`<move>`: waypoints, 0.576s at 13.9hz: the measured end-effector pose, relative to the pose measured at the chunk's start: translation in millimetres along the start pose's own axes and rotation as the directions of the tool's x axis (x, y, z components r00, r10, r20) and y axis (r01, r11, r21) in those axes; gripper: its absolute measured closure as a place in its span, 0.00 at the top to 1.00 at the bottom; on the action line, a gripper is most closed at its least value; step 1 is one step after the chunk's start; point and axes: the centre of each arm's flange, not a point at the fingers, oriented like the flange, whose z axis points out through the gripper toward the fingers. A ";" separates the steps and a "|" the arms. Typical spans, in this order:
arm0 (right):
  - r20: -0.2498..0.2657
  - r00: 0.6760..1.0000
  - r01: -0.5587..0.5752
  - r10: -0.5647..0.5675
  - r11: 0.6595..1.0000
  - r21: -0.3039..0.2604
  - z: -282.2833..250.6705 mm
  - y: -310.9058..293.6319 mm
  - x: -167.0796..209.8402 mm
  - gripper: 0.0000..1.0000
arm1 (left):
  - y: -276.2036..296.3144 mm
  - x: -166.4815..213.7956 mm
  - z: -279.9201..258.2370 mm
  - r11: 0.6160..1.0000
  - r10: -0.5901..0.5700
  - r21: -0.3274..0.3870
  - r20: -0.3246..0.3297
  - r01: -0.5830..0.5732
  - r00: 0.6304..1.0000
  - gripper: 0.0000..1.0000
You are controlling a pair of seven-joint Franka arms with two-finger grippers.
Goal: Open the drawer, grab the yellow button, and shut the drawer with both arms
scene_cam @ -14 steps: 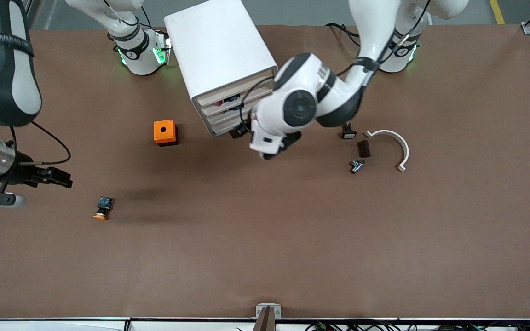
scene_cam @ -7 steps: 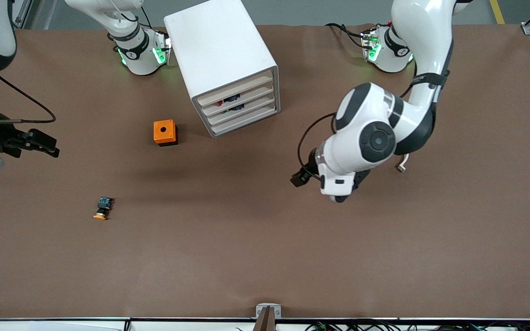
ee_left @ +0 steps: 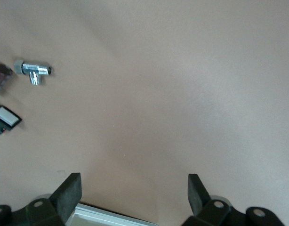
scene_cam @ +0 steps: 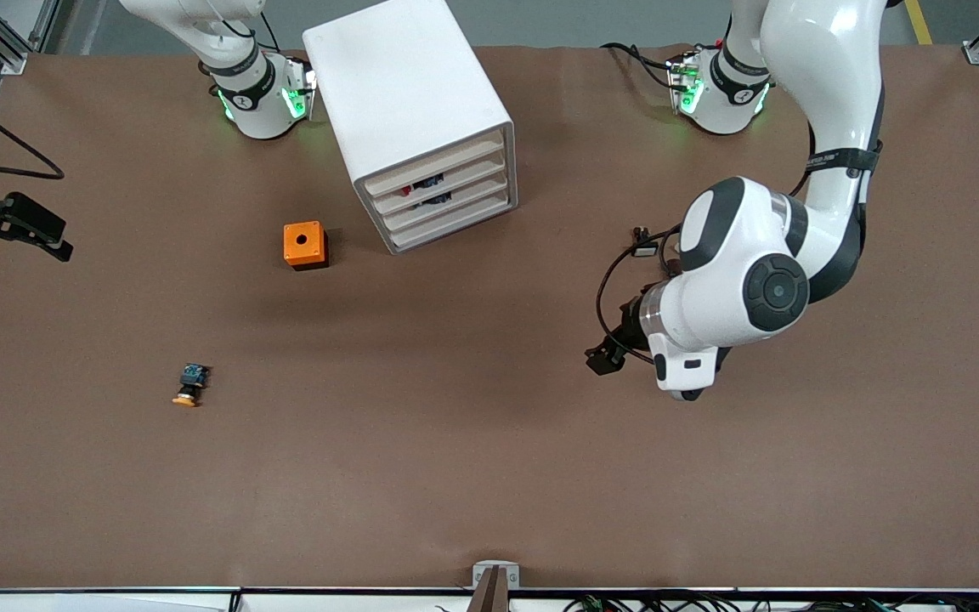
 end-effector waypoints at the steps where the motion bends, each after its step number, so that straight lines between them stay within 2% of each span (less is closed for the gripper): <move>1: 0.000 1.000 0.002 -0.002 1.000 0.000 -1.7 -0.6 -1.3 1.00 | -6.4 1.2 -11.0 0.998 0.066 0.014 0.011 -0.066 0.998 1.00; 3: 0.002 1.000 0.006 -0.006 1.000 0.000 -1.6 -2.0 -3.0 1.00 | -34.9 9.2 -45.0 0.969 0.227 0.085 0.056 -0.231 0.972 1.00; 5: 0.003 1.000 0.006 -0.006 1.000 0.000 -0.3 -2.3 -3.3 1.00 | -70.4 21.0 -85.9 0.905 0.382 0.177 0.062 -0.387 0.922 1.00; 6: 0.000 1.000 0.006 -0.006 1.000 0.000 -0.3 -2.1 -3.0 1.00 | -84.9 24.2 -104.9 0.874 0.438 0.204 0.065 -0.442 0.897 1.00; 8: -0.003 1.000 0.006 -0.006 1.000 -0.001 0.0 -1.7 -2.7 1.00 | -114.3 37.5 -141.9 0.817 0.533 0.209 0.081 -0.537 0.842 1.00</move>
